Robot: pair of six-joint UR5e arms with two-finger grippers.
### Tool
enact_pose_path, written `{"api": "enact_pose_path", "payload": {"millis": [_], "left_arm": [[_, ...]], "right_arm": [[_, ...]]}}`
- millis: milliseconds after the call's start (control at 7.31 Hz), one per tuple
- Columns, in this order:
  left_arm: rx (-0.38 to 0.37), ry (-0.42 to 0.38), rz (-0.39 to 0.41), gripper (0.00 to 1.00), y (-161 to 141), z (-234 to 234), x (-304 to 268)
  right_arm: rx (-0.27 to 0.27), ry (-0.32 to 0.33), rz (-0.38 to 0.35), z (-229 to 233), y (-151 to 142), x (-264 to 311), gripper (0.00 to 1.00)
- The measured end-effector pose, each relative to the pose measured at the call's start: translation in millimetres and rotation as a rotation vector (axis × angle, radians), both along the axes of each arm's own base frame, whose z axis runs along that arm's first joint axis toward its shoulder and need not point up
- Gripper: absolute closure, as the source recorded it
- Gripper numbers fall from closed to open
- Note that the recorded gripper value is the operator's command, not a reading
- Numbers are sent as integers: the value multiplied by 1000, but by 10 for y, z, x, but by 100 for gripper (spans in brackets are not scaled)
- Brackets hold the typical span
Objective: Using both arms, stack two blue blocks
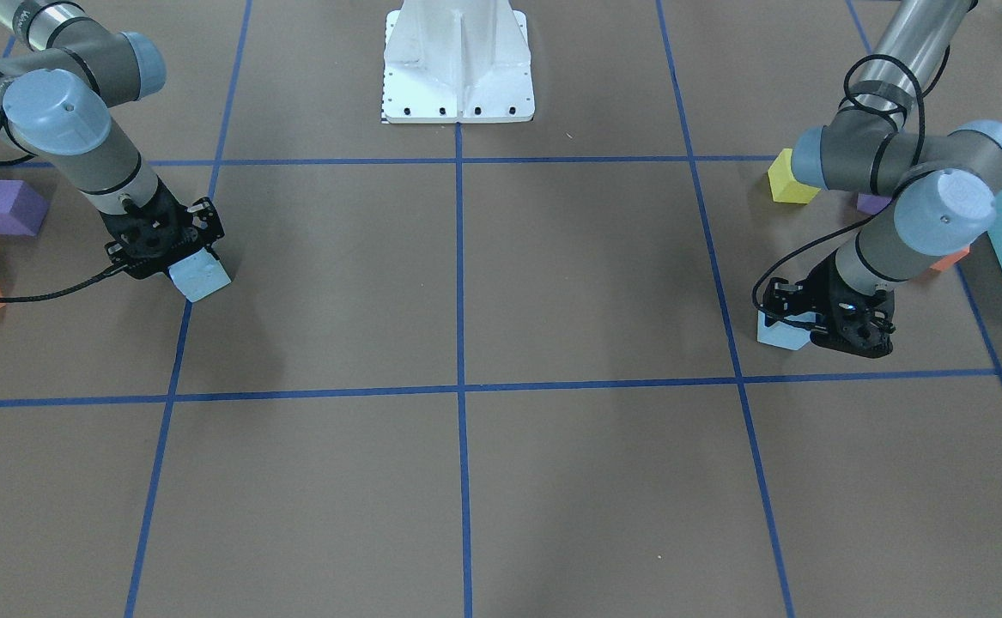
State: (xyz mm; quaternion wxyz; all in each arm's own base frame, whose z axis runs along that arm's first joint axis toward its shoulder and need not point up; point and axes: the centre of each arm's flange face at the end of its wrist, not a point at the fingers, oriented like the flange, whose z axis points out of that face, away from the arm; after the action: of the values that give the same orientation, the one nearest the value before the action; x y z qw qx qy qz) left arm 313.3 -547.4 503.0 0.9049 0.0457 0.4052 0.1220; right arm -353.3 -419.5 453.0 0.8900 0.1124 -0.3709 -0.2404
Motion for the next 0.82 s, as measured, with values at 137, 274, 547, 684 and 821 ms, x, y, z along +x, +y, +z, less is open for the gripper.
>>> {"api": "enact_pose_path", "payload": {"millis": [137, 274, 547, 684, 821], "left_arm": [[-4, 5, -11, 49, -6, -60, 3], [-12, 13, -28, 49, -14, -142, 9], [-57, 28, -84, 48, -72, -362, 26], [-91, 24, -113, 48, -130, -447, 10], [-129, 16, -144, 48, -212, -560, -8]], "right_arm": [[-11, -11, 13, -36, -74, 91, 36], [-32, -21, 31, -131, -197, 192, 36], [-117, -15, 106, -752, -521, 157, 36], [-170, -14, 154, -1162, -618, 25, 36], [-212, -19, 191, -1458, -631, -133, 36]]}}
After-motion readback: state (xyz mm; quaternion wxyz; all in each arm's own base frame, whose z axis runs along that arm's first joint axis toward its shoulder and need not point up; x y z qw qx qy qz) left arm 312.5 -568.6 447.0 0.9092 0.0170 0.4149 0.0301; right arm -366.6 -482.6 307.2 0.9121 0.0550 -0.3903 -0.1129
